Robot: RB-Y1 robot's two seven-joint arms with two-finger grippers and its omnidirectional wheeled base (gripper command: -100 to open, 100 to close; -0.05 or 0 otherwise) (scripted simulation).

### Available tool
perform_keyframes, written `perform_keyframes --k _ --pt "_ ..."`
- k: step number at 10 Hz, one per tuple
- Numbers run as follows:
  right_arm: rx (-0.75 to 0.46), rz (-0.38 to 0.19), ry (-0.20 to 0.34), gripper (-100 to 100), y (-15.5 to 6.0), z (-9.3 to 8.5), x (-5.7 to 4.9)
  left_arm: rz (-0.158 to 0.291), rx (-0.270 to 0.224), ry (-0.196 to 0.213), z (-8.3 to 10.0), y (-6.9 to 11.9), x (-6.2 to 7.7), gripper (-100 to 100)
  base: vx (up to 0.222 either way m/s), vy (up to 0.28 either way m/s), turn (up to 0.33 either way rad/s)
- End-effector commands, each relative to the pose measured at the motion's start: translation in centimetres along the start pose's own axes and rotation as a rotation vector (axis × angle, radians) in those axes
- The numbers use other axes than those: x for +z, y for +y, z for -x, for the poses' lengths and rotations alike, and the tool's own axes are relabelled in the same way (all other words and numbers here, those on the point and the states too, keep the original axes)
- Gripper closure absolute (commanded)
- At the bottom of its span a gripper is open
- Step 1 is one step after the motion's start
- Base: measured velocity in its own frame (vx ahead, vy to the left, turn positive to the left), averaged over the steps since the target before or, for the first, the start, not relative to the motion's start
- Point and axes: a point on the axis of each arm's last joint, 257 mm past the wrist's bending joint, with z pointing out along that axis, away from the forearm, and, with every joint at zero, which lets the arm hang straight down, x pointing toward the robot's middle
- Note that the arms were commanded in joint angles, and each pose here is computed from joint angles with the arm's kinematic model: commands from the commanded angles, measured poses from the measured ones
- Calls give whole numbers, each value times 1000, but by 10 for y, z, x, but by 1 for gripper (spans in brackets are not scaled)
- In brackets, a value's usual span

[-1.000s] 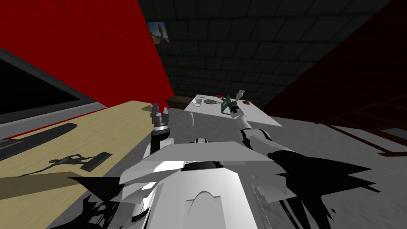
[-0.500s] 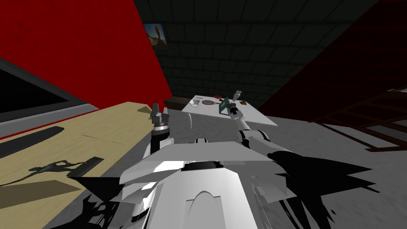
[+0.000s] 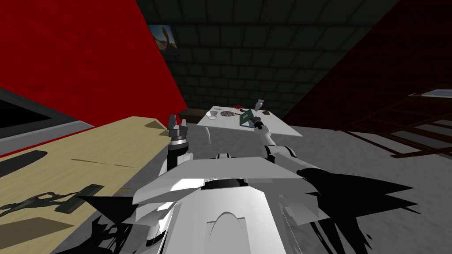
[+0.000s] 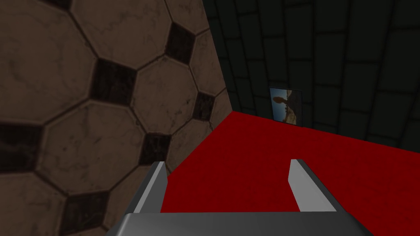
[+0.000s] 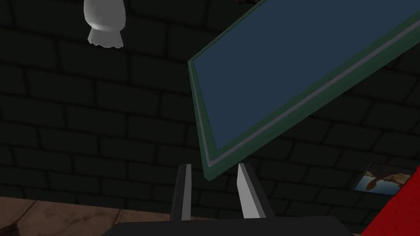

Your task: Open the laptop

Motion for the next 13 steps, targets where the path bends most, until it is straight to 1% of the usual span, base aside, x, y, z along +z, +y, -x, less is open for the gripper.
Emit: perform_keyframes --k 1,4,5,6,7,8,9,10,11,12,13 --pt "74 16 17 100 12 -23 -10 0 0 0 0 0 0 0 30 -47 -7" --pt "199 29 35 100 24 -52 -25 0 0 0 0 0 0 0 47 -49 -36" --pt "199 29 35 100 24 -52 -25 0 0 0 0 0 0 0 39 -34 6" --pt "188 50 12 -100 10 -42 -21 0 0 0 0 0 0 0 74 46 -182" --pt "173 74 5 -100 7 -39 -20 0 0 0 0 0 0 0 146 166 -296" --pt "187 78 -1 -100 6 -36 -20 0 0 0 0 0 0 0 121 159 -117" --pt "175 107 -11 -100 0 -30 -20 0 0 0 0 0 0 0 108 141 -169" --pt "187 107 -11 -100 0 -30 -20 0 0 0 0 0 0 0 70 100 -90" --pt "176 135 -18 -100 -5 -25 -21 0 0 0 0 0 0 0 77 113 -151" --pt "187 135 -17 -100 -5 -25 -21 0 0 0 0 0 0 0 64 99 -115" --pt "176 162 -22 -100 -12 -21 -22 0 0 0 0 0 0 0 74 118 -191"
